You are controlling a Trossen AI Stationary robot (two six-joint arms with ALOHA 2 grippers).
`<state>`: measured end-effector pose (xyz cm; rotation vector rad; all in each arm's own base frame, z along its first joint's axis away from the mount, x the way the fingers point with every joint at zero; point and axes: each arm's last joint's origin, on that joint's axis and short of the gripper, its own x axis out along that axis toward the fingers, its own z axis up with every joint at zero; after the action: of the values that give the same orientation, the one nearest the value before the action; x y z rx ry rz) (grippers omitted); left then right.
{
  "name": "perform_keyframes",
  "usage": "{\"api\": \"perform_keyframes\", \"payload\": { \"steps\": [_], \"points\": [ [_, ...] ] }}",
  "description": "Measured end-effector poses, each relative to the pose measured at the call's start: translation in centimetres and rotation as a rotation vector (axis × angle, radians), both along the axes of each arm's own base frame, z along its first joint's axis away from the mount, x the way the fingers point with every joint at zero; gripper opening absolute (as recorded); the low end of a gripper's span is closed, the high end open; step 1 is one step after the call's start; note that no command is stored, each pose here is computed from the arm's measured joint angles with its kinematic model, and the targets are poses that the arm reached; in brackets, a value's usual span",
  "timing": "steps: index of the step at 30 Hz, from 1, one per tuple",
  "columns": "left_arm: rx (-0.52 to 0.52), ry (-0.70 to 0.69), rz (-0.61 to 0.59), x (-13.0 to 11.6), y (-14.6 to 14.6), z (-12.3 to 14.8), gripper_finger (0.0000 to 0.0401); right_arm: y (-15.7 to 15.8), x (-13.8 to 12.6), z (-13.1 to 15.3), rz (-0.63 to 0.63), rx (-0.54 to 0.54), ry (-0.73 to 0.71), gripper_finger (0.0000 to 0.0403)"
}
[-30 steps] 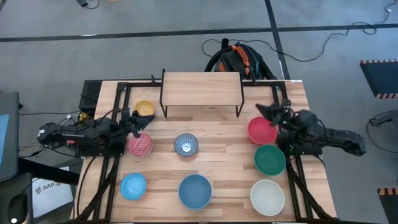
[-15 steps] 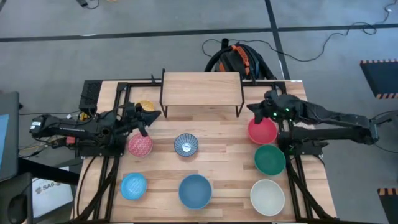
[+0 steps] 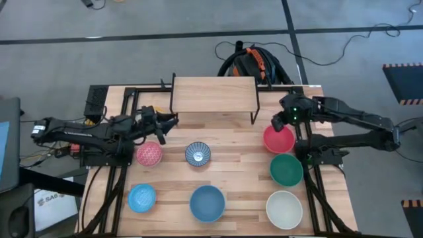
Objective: Place and stack bowls onto a shelf
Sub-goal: Put the red bowl on the shelf
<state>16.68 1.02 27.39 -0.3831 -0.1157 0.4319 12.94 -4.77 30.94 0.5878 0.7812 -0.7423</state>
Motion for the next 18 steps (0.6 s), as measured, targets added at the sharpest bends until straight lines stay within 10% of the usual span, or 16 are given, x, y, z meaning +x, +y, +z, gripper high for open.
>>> {"api": "perform_keyframes", "payload": {
  "steps": [9,18],
  "points": [
    [-0.024,0.056,-0.008,2.4,-0.1,-1.3,0.0196,-0.4,-1.6,-1.4,-0.123,0.117,0.247,0.0185],
    [-0.026,0.043,-0.028,4.3,-0.1,-2.2,0.0194,-1.9,-0.5,-2.7,-0.137,0.155,0.395,0.0199]
  ]
}}
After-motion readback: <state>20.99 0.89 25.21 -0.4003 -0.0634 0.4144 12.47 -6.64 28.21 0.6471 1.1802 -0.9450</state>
